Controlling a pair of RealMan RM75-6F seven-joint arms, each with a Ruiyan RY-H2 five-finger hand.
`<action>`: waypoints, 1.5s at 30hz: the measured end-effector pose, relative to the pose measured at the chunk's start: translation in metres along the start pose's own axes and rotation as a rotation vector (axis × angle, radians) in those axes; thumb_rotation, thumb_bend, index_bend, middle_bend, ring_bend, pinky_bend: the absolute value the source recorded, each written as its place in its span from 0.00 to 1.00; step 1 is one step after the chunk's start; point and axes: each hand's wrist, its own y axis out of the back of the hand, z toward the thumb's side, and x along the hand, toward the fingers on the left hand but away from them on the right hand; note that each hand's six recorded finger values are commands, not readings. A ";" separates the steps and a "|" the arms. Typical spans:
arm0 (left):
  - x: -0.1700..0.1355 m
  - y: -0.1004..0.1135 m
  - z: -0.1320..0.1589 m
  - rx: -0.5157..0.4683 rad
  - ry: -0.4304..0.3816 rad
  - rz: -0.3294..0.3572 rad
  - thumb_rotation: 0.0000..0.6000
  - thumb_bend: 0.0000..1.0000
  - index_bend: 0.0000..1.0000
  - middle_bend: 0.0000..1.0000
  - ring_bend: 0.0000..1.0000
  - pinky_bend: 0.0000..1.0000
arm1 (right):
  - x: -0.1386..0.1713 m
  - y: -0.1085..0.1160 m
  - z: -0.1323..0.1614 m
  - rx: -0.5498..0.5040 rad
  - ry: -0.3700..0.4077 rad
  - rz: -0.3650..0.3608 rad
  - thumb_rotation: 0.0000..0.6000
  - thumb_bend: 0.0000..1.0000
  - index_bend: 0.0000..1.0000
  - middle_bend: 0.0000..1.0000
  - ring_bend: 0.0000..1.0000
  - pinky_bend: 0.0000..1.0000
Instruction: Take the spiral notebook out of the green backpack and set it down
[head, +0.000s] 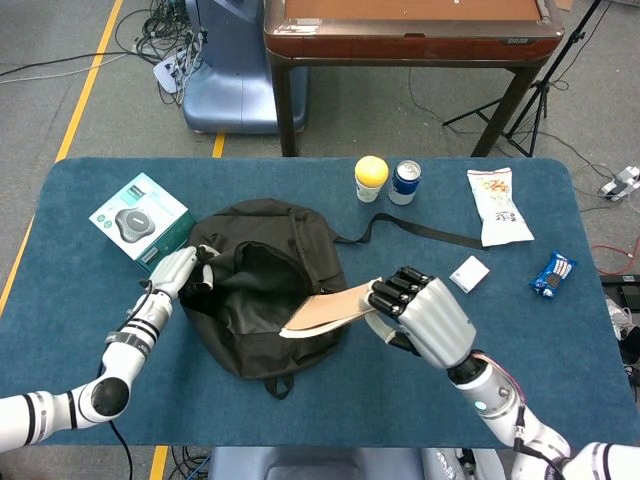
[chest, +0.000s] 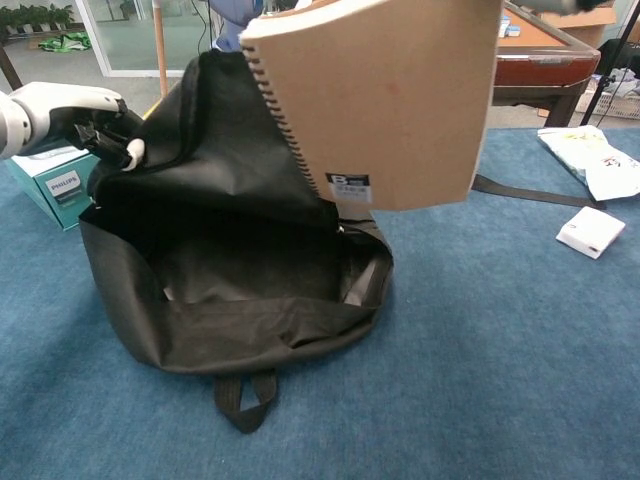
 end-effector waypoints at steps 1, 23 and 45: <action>-0.002 0.000 0.001 0.006 -0.010 -0.001 1.00 0.50 0.43 0.22 0.25 0.13 | 0.003 0.004 -0.003 0.006 -0.010 -0.001 1.00 0.52 0.87 0.68 0.60 0.56; -0.032 0.025 -0.004 0.054 -0.077 0.056 1.00 0.22 0.07 0.01 0.03 0.09 | 0.038 -0.008 -0.030 -0.029 -0.158 0.165 1.00 0.51 0.87 0.67 0.60 0.56; -0.041 0.018 -0.023 0.118 -0.053 0.087 1.00 0.22 0.07 0.00 0.03 0.09 | -0.003 -0.090 -0.082 -0.123 -0.394 0.422 1.00 0.31 0.29 0.22 0.18 0.32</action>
